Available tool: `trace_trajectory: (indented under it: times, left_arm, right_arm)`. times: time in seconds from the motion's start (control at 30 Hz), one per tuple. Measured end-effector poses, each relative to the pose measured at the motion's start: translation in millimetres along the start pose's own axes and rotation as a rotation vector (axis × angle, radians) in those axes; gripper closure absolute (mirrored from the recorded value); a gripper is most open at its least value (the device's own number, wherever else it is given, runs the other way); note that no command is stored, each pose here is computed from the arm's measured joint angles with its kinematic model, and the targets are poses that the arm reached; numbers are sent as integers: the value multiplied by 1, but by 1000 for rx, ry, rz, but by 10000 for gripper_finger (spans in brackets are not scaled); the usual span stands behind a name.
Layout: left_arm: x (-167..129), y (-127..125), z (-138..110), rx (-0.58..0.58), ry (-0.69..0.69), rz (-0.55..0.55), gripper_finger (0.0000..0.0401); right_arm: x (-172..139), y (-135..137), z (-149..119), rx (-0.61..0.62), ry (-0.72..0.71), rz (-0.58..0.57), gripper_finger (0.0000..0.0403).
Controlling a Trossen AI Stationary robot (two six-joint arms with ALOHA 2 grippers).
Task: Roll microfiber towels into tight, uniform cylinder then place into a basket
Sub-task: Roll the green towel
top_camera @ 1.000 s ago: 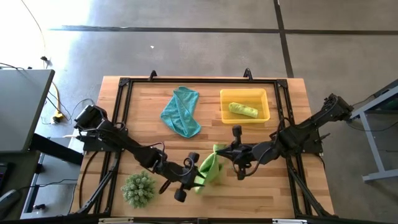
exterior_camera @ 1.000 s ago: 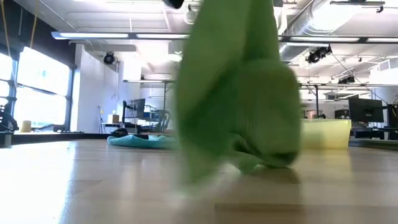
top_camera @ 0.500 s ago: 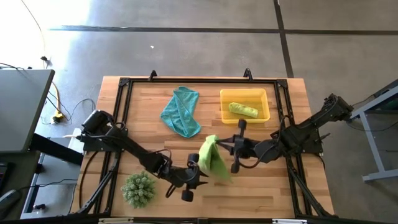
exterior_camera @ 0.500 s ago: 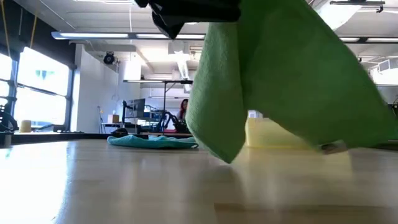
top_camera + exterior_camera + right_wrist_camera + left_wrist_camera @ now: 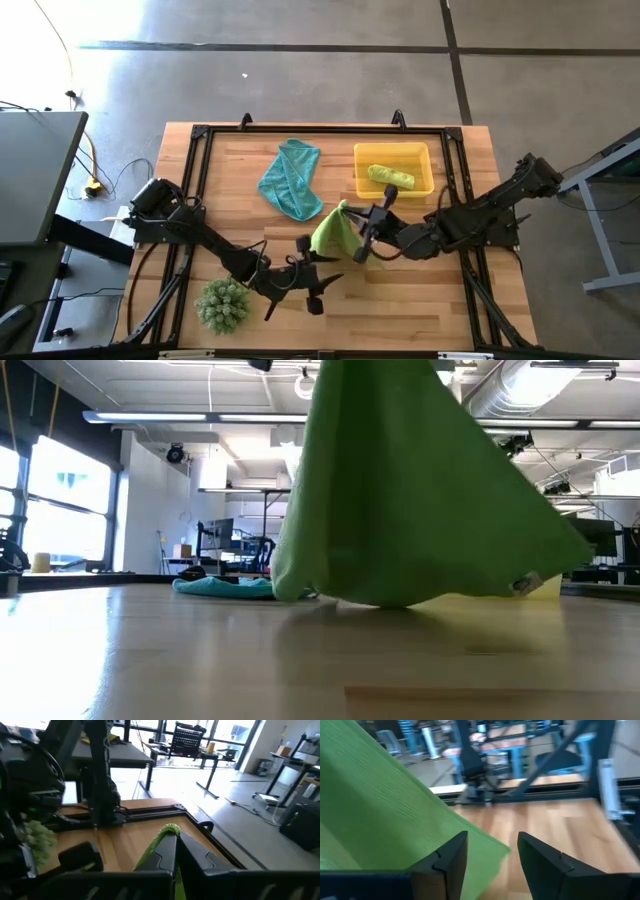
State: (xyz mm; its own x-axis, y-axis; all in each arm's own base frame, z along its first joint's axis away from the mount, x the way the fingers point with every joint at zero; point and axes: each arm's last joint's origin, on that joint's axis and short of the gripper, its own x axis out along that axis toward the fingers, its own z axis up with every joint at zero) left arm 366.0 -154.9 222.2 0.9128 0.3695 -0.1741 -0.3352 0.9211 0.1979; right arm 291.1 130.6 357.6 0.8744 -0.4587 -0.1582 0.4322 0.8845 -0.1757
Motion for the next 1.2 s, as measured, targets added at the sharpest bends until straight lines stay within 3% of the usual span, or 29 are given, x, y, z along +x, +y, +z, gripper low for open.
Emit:
trace_trajectory:
  times: [0.43, 0.8, 0.93, 1.03, 1.2]
  left_arm:
    - [-1, 11, -1, 0, 8, 361, 235]
    - [4, 16, 1, -18, -3, 350, 235]
    - [9, 18, 1, -24, -4, 281, 235]
    - [13, 22, 1, -33, -2, 297, 235]
    - [18, 30, 1, -88, -8, 351, 235]
  right_arm:
    - [22, 15, -15, -137, 18, -109, 403]
    - [23, 14, -17, -350, 37, -108, 403]
    - [23, 14, -18, -592, 58, -101, 403]
    - [23, 14, -18, -769, 67, -97, 403]
    - [24, 10, -18, -873, 103, -170, 403]
